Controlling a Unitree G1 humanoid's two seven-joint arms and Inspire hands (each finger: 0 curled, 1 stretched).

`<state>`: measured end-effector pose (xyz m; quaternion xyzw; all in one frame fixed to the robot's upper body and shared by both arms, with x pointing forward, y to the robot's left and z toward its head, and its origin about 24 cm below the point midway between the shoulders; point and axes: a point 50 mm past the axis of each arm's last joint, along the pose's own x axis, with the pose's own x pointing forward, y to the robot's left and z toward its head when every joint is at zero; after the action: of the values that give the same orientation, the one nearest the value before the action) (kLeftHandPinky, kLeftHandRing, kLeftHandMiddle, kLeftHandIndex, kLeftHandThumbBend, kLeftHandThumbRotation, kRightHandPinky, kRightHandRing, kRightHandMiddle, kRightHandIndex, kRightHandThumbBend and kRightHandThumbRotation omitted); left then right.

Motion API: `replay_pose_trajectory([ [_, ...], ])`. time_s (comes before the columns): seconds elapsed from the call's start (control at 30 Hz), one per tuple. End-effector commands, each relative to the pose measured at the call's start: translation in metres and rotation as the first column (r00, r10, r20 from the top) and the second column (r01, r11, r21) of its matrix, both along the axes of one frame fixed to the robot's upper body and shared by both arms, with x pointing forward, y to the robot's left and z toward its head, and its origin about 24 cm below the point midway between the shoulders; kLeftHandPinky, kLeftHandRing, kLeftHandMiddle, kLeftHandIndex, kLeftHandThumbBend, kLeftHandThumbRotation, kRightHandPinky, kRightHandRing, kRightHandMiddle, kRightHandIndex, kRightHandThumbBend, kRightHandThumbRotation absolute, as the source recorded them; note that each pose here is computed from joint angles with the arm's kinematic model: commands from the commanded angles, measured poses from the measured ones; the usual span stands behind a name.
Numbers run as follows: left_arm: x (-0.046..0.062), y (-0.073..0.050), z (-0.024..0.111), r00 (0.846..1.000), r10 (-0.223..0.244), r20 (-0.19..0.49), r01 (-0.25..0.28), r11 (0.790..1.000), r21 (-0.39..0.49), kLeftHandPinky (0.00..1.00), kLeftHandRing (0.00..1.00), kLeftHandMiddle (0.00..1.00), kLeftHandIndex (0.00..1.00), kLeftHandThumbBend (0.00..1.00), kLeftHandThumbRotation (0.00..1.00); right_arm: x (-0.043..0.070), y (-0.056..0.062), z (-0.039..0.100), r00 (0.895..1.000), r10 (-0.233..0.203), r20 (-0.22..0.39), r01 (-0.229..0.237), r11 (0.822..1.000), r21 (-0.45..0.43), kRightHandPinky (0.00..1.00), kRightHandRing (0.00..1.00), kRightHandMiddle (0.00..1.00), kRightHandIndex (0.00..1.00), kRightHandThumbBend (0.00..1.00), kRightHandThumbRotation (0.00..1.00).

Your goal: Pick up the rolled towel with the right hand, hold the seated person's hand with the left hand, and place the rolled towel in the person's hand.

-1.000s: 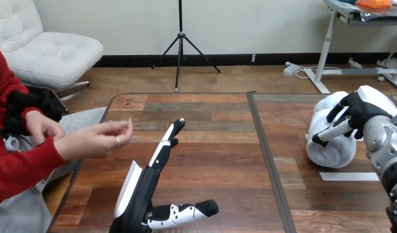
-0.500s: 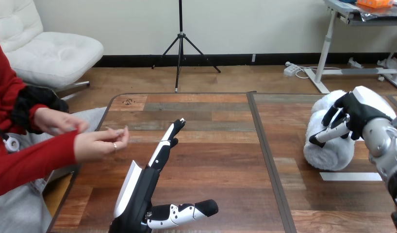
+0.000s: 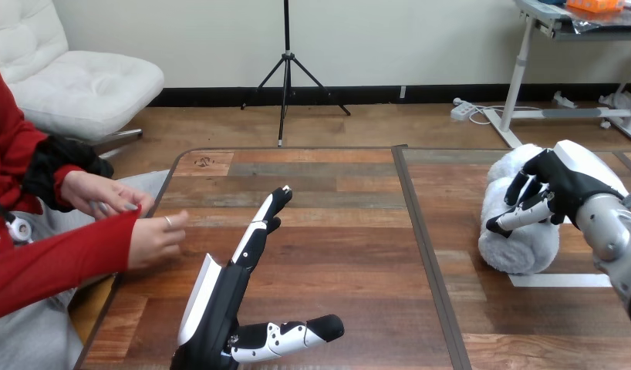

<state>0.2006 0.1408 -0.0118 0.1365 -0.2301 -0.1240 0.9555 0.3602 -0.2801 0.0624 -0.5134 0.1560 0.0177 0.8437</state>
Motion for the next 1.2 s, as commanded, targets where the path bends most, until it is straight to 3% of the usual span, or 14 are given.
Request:
replay_pose_trajectory([
  [0.0, 0.011, 0.003, 0.016, 0.995, 0.001, 0.096, 0.001, 1.0, -0.013, 0.91, 0.95, 0.95, 0.95, 1.0, 0.53, 0.001, 0.002, 0.008, 0.997, 0.063, 0.032, -0.063, 0.998, 0.008, 0.25, 0.32, 0.39, 0.37, 0.77, 0.0],
  [0.2, 0.011, 0.004, 0.017, 0.996, -0.002, 0.094, 0.003, 1.0, -0.01, 0.91, 0.96, 0.95, 0.95, 1.0, 0.53, -0.002, 0.003, 0.009, 0.992, 0.126, 0.031, -0.127, 0.992, 0.022, 0.28, 0.35, 0.4, 0.38, 0.76, 0.0],
  [0.33, 0.012, 0.005, 0.017, 0.995, -0.005, 0.096, 0.006, 1.0, -0.011, 0.91, 0.96, 0.95, 0.95, 1.0, 0.53, -0.005, 0.005, 0.01, 0.983, 0.183, 0.021, -0.184, 0.983, 0.027, 0.32, 0.38, 0.42, 0.38, 0.75, 0.0],
  [0.5, 0.012, 0.006, 0.018, 0.995, -0.005, 0.097, 0.006, 1.0, -0.01, 0.91, 0.96, 0.95, 0.95, 1.0, 0.53, -0.007, 0.006, 0.01, 0.974, 0.225, 0.008, -0.225, 0.974, 0.031, 0.34, 0.39, 0.42, 0.38, 0.75, 0.0],
  [0.6, 0.012, 0.006, 0.018, 0.995, -0.005, 0.101, 0.006, 1.0, -0.009, 0.9, 0.95, 0.95, 0.95, 1.0, 0.53, -0.01, 0.008, 0.01, 0.966, 0.257, -0.001, -0.257, 0.966, 0.038, 0.33, 0.37, 0.41, 0.37, 0.75, 0.0],
  [0.8, 0.013, 0.007, 0.019, 0.995, -0.006, 0.103, 0.007, 1.0, -0.009, 0.9, 0.95, 0.95, 0.95, 1.0, 0.53, -0.018, 0.011, 0.013, 0.94, 0.339, -0.031, -0.337, 0.939, 0.065, 0.32, 0.36, 0.4, 0.36, 0.73, 0.0],
  [0.87, 0.013, 0.007, 0.019, 0.995, -0.009, 0.103, 0.01, 1.0, -0.011, 0.9, 0.95, 0.95, 0.95, 1.0, 0.52, -0.022, 0.012, 0.014, 0.924, 0.378, -0.05, -0.374, 0.924, 0.071, 0.31, 0.35, 0.39, 0.36, 0.73, 0.0],
  [0.9, 0.014, 0.008, 0.02, 0.994, -0.009, 0.106, 0.01, 1.0, -0.009, 0.9, 0.95, 0.95, 0.95, 1.0, 0.52, -0.029, 0.015, 0.021, 0.886, 0.455, -0.085, -0.45, 0.89, 0.076, 0.29, 0.34, 0.38, 0.35, 0.71, 0.0],
  [0.97, 0.014, 0.009, 0.02, 0.994, -0.008, 0.11, 0.009, 1.0, -0.005, 0.9, 0.95, 0.95, 0.95, 1.0, 0.52, -0.041, 0.019, 0.03, 0.822, 0.549, -0.151, -0.544, 0.835, 0.08, 0.26, 0.32, 0.37, 0.35, 0.72, 0.0],
  [1.0, 0.014, 0.01, 0.021, 0.994, -0.008, 0.11, 0.008, 1.0, -0.004, 0.9, 0.95, 0.95, 0.95, 1.0, 0.52, -0.044, 0.02, 0.033, 0.803, 0.57, -0.176, -0.565, 0.821, 0.082, 0.25, 0.31, 0.36, 0.35, 0.72, 0.0],
  [1.03, 0.014, 0.01, 0.021, 0.994, -0.007, 0.11, 0.008, 1.0, -0.004, 0.9, 0.95, 0.95, 0.95, 1.0, 0.52, -0.045, 0.021, 0.035, 0.798, 0.573, -0.187, -0.568, 0.819, 0.084, 0.24, 0.29, 0.36, 0.35, 0.72, 0.0],
  [1.07, 0.015, 0.01, 0.021, 0.994, -0.008, 0.109, 0.008, 1.0, -0.003, 0.9, 0.95, 0.95, 0.95, 1.0, 0.52, -0.047, 0.022, 0.038, 0.783, 0.586, -0.207, -0.583, 0.808, 0.084, 0.23, 0.29, 0.36, 0.36, 0.73, 0.0],
  [1.13, 0.015, 0.01, 0.021, 0.994, -0.008, 0.108, 0.009, 1.0, -0.002, 0.9, 0.95, 0.95, 0.95, 1.0, 0.52, -0.05, 0.023, 0.041, 0.766, 0.601, -0.227, -0.599, 0.796, 0.086, 0.22, 0.28, 0.35, 0.36, 0.73, 0.0],
  [1.17, 0.015, 0.01, 0.021, 0.994, -0.01, 0.107, 0.01, 1.0, -0.005, 0.9, 0.95, 0.95, 0.95, 1.0, 0.52, -0.052, 0.024, 0.045, 0.751, 0.614, -0.243, -0.612, 0.786, 0.093, 0.22, 0.28, 0.35, 0.37, 0.73, 0.0],
])
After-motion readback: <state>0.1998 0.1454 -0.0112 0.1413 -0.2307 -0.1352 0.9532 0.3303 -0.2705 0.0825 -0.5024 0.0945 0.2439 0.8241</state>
